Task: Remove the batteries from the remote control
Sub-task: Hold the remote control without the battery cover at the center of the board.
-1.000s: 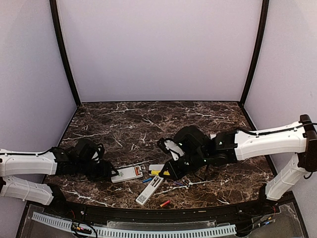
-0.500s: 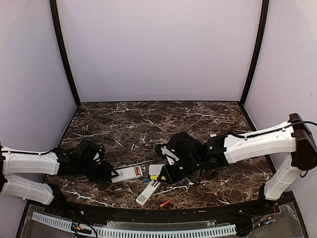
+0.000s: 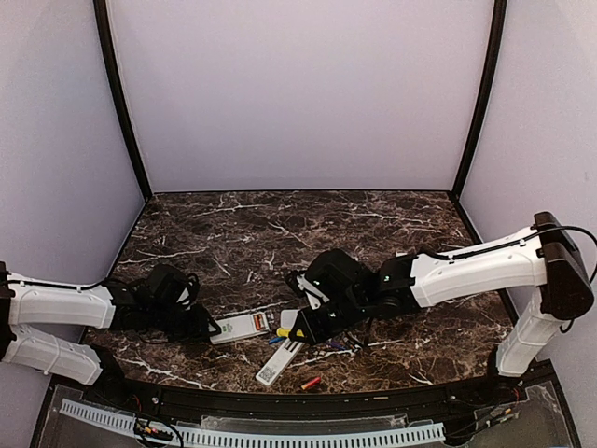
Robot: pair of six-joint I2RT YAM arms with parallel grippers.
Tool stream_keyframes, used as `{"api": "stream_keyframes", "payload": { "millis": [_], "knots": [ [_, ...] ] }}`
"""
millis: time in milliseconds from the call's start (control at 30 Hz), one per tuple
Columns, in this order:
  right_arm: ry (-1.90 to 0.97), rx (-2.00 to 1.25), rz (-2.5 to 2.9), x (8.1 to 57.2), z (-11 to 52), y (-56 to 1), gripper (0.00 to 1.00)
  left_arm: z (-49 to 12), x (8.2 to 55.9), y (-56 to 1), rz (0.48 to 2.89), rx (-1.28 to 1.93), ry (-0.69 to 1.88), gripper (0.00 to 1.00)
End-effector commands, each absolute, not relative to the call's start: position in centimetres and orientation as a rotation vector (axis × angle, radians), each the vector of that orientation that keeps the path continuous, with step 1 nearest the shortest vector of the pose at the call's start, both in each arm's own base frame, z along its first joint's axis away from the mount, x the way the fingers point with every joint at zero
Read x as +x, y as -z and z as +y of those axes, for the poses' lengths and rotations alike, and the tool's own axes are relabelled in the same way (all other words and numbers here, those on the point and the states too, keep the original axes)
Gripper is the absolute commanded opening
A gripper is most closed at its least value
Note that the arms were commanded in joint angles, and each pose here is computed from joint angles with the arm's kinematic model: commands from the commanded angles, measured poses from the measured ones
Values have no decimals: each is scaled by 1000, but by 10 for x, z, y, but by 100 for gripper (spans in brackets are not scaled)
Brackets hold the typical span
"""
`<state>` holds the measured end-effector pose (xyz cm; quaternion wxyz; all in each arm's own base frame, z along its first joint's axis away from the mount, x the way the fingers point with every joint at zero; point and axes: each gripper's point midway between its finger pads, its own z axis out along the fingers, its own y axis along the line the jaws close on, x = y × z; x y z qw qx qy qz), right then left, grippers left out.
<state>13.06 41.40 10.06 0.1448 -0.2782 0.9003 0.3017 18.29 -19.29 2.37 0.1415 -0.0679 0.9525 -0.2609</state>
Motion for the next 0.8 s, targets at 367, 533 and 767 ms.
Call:
{"api": "stream_keyframes", "payload": {
  "millis": [367, 533, 767],
  "knots": [
    [-852, -770, 2576, 137, 424, -105, 0, -189, 180, -15, 2784, -171, 707, 29],
    [-821, -773, 2595, 138, 424, -100, 0, -190, 181, -15, 2784, -165, 705, 29],
    [-720, -764, 2636, 143, 418, -93, 0, -191, 183, -17, 2787, -153, 698, 29]
  ]
}}
